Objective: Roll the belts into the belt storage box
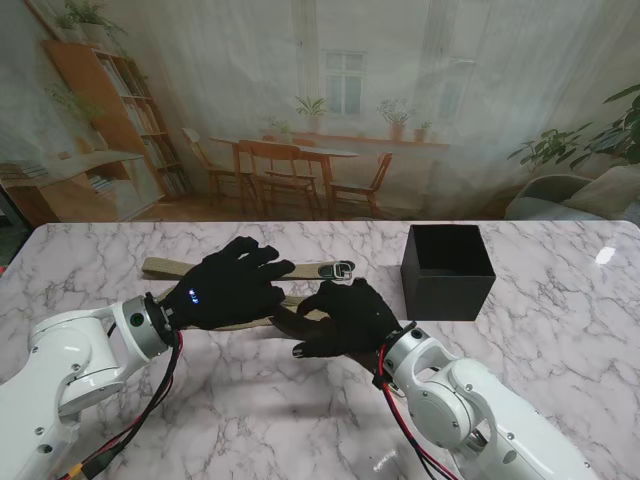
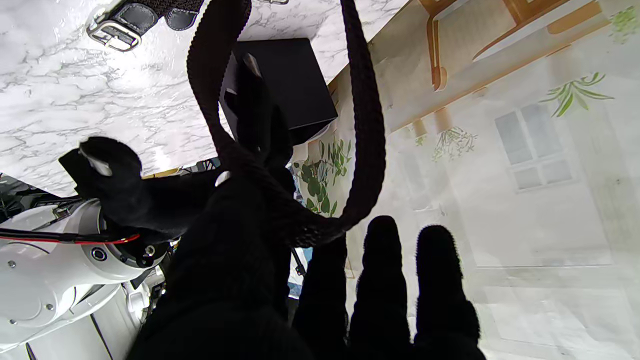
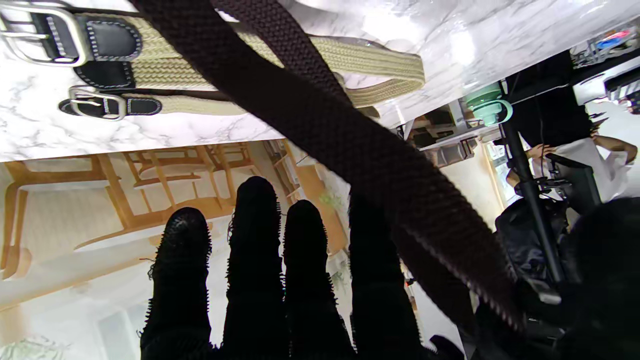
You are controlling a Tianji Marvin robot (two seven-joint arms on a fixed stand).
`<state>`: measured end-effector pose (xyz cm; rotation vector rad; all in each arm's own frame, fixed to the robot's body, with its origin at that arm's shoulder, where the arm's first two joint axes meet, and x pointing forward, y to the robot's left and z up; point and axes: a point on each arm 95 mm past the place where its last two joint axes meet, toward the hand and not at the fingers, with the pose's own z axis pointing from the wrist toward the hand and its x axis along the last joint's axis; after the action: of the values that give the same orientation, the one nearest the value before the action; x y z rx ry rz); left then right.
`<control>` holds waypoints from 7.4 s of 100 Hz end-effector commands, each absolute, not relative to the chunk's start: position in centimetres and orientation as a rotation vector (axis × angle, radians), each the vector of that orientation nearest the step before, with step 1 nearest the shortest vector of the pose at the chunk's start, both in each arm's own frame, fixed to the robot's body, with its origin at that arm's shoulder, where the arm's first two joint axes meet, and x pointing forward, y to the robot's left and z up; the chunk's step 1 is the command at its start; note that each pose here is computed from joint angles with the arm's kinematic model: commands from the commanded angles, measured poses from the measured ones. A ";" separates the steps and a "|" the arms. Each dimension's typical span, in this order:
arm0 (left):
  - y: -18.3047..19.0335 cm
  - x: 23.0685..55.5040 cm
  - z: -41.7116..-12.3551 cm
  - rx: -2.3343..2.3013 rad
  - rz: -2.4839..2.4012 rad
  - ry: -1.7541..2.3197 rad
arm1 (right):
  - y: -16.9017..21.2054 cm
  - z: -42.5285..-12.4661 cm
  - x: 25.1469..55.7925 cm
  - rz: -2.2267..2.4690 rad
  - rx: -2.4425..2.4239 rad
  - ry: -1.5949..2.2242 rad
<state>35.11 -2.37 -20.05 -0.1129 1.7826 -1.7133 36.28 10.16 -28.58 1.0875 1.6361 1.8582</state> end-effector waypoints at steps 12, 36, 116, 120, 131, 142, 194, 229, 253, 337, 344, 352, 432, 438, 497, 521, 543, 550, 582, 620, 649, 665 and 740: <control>-2.8 35.1 -19.7 -0.113 -1.723 1.770 | 11.2 -29.0 36.5 1.858 1.147 1.690; -1.7 35.5 -19.7 -0.123 -1.672 1.760 | 10.3 -29.3 36.0 1.846 1.125 1.704; 6.7 34.7 -24.0 -0.266 -1.312 1.876 | 2.9 -29.5 34.4 1.676 1.065 1.621; 6.8 34.7 -24.4 -0.280 -1.301 1.886 | 2.7 -29.5 34.4 1.666 1.068 1.621; 7.1 34.8 -25.4 -0.311 -1.278 1.910 | 2.5 -29.8 34.4 1.656 1.076 1.623; 7.0 34.9 -25.8 -0.324 -1.281 1.915 | 2.7 -29.9 34.4 1.654 1.079 1.635; 6.4 35.4 -25.7 -0.463 -1.378 1.912 | 3.0 -29.5 35.0 1.647 1.103 1.610; 5.3 37.4 -25.9 -0.677 -1.518 1.961 | 3.3 -29.5 35.2 1.651 1.107 1.601; 4.0 39.8 -27.2 -0.764 -1.504 2.035 | 3.4 -29.5 35.3 1.658 1.107 1.598; 2.6 39.8 -30.1 -0.787 -1.395 2.140 | 1.6 -30.1 34.9 1.627 1.120 1.552; 3.4 39.4 -29.9 -0.778 -1.367 2.135 | 1.5 -30.2 34.9 1.623 1.120 1.546; 4.2 39.0 -29.9 -0.776 -1.338 2.131 | 1.2 -30.3 34.8 1.617 1.120 1.538; 13.1 31.0 -28.6 -0.638 -1.005 1.987 | -0.2 -32.2 34.5 1.488 1.151 1.625; 13.3 30.8 -28.9 -0.649 -0.991 1.998 | 0.2 -32.6 34.6 1.482 1.156 1.652; 11.3 31.5 -31.3 -0.707 -1.071 2.031 | 1.1 -34.7 34.7 1.355 1.139 1.768; 10.5 31.3 -31.1 -0.695 -1.105 2.059 | 0.5 -35.0 34.5 1.265 1.105 1.883; 9.8 31.5 -31.4 -0.704 -1.110 2.098 | 0.5 -34.9 34.5 1.241 1.057 1.906; 9.7 31.5 -31.5 -0.707 -1.114 2.102 | 0.4 -34.6 34.5 1.274 1.033 1.870; 9.6 31.4 -31.6 -0.714 -1.123 2.117 | -1.3 -34.0 34.6 1.189 0.950 1.879; 9.4 31.4 -31.8 -0.722 -1.119 2.133 | -2.4 -35.6 35.7 1.023 1.003 1.915; 9.5 31.5 -32.1 -0.738 -1.098 2.137 | -2.3 -36.6 36.3 1.004 0.983 1.874; 9.5 31.4 -32.2 -0.743 -1.094 2.134 | -2.2 -36.9 36.4 1.010 0.981 1.859; 8.1 31.9 -32.1 -0.735 -1.123 2.163 | -1.4 -37.9 37.1 1.041 0.978 1.759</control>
<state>31.88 8.33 -31.81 -0.7269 2.1406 -1.1360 37.18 -1.09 -37.39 0.9700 1.7544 1.0481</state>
